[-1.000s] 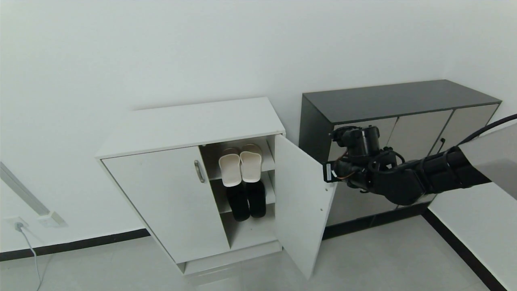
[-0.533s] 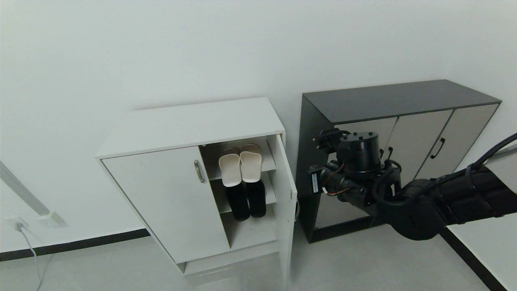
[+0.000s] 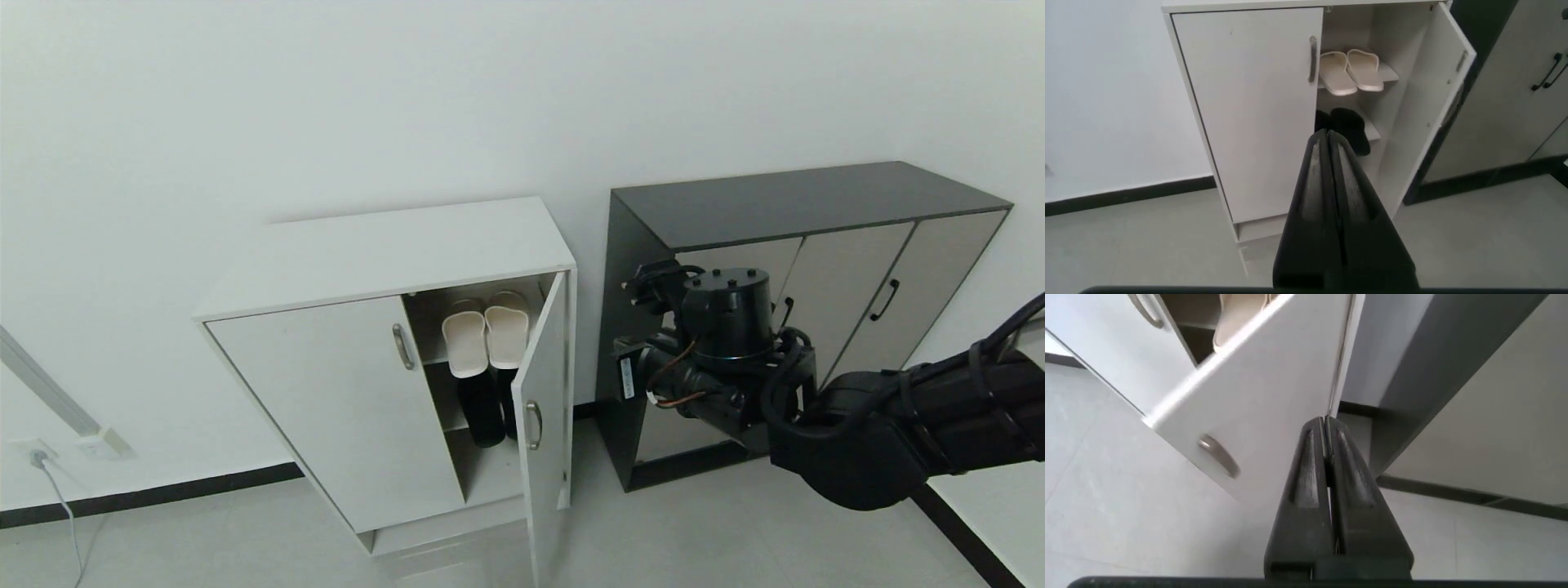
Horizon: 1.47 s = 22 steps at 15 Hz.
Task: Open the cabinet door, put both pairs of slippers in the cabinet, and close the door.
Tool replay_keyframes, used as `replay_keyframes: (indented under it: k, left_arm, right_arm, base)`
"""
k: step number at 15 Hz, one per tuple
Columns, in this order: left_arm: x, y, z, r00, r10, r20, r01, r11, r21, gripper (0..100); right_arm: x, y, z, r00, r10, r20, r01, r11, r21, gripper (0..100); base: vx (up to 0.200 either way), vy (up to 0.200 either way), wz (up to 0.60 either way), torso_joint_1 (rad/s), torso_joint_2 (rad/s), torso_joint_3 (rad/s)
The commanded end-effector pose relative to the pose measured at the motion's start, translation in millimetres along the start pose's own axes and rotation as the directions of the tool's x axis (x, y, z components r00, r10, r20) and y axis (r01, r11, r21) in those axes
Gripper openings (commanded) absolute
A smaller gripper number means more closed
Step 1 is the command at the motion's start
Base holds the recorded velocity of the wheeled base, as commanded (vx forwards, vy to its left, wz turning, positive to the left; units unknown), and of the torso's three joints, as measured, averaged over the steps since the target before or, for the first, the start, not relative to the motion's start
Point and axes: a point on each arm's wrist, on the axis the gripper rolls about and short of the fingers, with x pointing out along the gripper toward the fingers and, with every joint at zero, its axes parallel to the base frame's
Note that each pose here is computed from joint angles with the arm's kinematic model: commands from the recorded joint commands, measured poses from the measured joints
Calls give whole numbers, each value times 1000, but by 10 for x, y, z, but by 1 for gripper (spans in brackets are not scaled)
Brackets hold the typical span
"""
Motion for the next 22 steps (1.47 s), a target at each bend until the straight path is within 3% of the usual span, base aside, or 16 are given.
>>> replay_keyframes:
  k: [1,6,13,18,22]
  left_arm:
    - [1,0,-1,1000,0,-2,0,1000,-1,0]
    - [1,0,-1,1000,0,-2,0,1000,-1,0]
    - [1,0,-1,1000,0,-2,0,1000,1,0]
    - [0,-1,4,1000,-3,0,3,1000,1,0]
    - [-1,-1,5,1000,-3,-2,3,1000,3,0]
  right_arm:
    - [-4,12,1,1000,2,1,-2,1000,0,0]
    - [-6,12,-12,1000,5,-3,-5,1000,-2,0]
    - [-23,-33,-65,1000,-9,3,9,1000,-1,0]
    - [-168,-103,-327,1000,-3,-20,2,1000,-21,0]
    - [-303,-149,-543,999,-4,-46,2,999,-53,0]
  base:
    - [0,0,600,2,2,2]
    - [0,0,600,1,6,1]
    - [0,0,0,0,0,0]
    - [0,0,0,0,0,0]
    - [200,0,0,-7,-1,5]
